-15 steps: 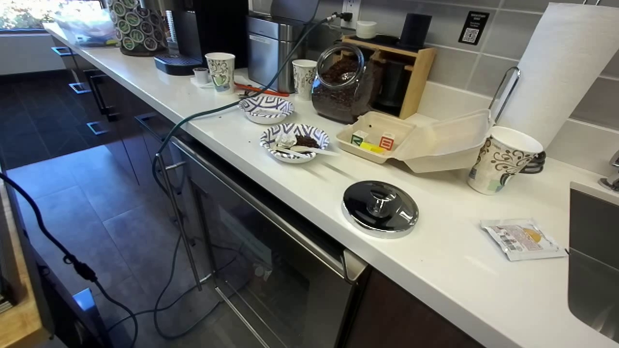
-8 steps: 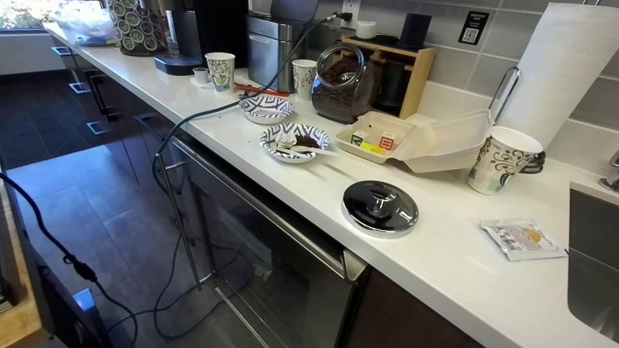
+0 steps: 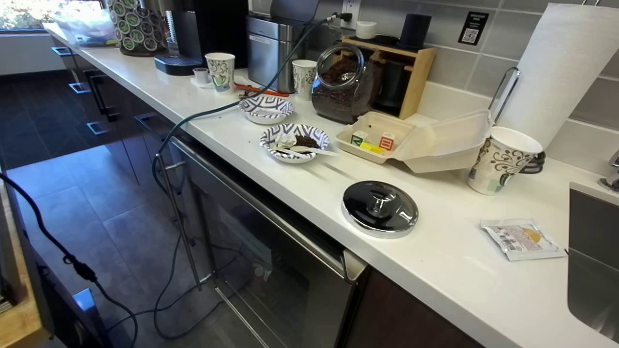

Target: Close the lid of the coffee maker

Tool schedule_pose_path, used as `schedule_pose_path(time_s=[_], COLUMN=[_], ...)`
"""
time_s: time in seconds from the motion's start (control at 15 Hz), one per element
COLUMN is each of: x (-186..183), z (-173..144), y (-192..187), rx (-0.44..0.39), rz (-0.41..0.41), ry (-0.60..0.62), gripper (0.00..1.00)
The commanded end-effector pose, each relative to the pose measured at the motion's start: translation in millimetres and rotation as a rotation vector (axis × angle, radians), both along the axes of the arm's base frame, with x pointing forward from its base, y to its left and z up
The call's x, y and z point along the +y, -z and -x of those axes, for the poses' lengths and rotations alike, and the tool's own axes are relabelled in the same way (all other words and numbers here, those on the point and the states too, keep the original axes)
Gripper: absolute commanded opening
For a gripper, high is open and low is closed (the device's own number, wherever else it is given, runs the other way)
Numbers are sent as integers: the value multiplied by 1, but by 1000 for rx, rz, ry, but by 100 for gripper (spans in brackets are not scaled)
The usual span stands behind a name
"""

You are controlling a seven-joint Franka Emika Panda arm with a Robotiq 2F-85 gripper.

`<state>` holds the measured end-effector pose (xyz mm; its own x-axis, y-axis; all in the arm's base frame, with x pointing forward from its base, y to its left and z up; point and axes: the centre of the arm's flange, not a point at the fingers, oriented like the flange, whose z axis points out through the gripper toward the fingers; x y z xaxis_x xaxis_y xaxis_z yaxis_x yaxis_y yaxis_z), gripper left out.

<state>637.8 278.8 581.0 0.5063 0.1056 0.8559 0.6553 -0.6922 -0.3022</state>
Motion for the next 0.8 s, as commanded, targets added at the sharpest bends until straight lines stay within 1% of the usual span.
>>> schedule_pose_path(time_s=[0.0,0.33,0.73], x=[3,14,38], z=[-20,-34,-40], y=[3,18,27], rx=[26,55,88], rz=[-87,-122,-174], ry=[-21,-34,-121], gripper=[100,100,100])
